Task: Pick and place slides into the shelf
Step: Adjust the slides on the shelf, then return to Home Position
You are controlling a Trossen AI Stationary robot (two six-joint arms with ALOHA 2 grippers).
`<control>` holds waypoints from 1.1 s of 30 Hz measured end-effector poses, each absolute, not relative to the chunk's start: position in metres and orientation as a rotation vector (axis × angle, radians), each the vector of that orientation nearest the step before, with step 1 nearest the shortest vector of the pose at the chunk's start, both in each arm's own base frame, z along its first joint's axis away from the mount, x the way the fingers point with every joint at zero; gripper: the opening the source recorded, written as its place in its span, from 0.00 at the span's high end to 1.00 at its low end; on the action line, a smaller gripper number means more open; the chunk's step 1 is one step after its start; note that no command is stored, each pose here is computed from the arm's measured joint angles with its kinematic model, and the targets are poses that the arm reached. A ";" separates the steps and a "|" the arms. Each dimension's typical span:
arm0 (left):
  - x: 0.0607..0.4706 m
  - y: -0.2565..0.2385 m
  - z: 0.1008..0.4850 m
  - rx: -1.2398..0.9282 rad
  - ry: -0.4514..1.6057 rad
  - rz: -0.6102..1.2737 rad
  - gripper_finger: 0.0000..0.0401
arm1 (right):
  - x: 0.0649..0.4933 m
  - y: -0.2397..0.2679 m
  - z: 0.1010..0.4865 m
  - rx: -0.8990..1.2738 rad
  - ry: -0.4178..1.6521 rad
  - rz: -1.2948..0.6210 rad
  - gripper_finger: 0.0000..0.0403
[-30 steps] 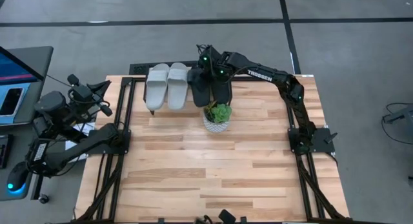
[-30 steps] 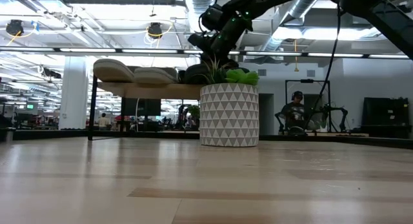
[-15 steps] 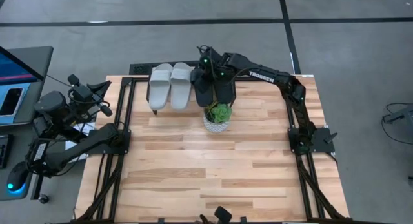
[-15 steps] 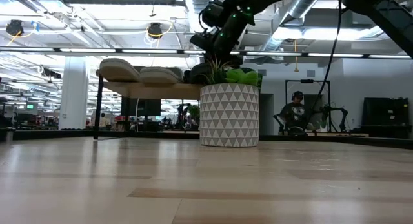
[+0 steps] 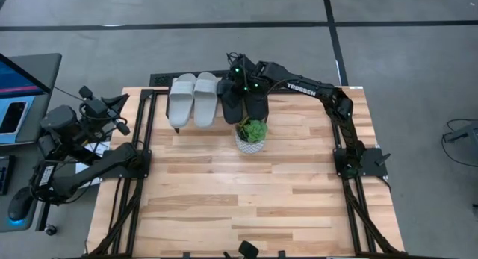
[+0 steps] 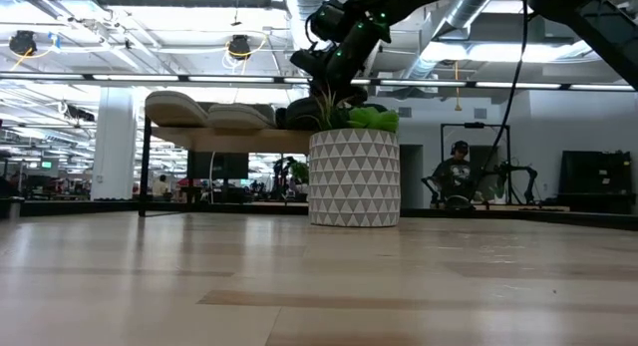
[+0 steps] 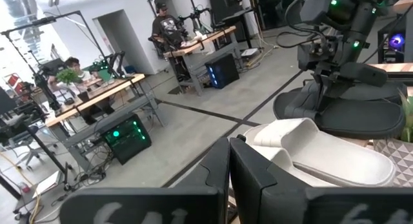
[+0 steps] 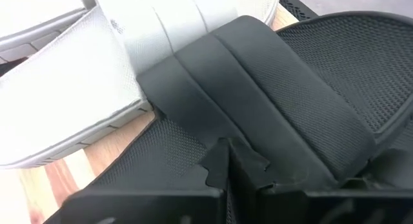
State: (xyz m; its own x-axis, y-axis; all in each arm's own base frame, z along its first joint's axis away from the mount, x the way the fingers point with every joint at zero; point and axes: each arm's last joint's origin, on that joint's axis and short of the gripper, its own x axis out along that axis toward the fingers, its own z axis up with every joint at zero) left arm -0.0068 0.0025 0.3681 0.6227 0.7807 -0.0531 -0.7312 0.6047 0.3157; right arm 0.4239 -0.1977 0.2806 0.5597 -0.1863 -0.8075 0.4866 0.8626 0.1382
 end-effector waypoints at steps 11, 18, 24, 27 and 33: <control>-0.007 0.002 0.367 0.273 0.204 0.879 1.00 | 0.426 -0.195 0.282 0.378 0.877 -0.385 0.74; -0.007 0.002 0.367 0.267 0.201 0.880 1.00 | 0.429 -0.193 0.301 0.323 0.850 -0.357 0.63; -0.007 0.002 0.367 0.266 0.200 0.880 1.00 | 0.424 -0.193 0.330 0.285 0.818 -0.352 0.64; -0.007 0.002 0.367 0.266 0.200 0.880 1.00 | 0.422 -0.193 0.341 0.259 0.804 -0.355 0.66; -0.007 0.002 0.367 0.266 0.201 0.880 1.00 | 0.414 -0.189 0.372 0.211 0.750 -0.344 0.70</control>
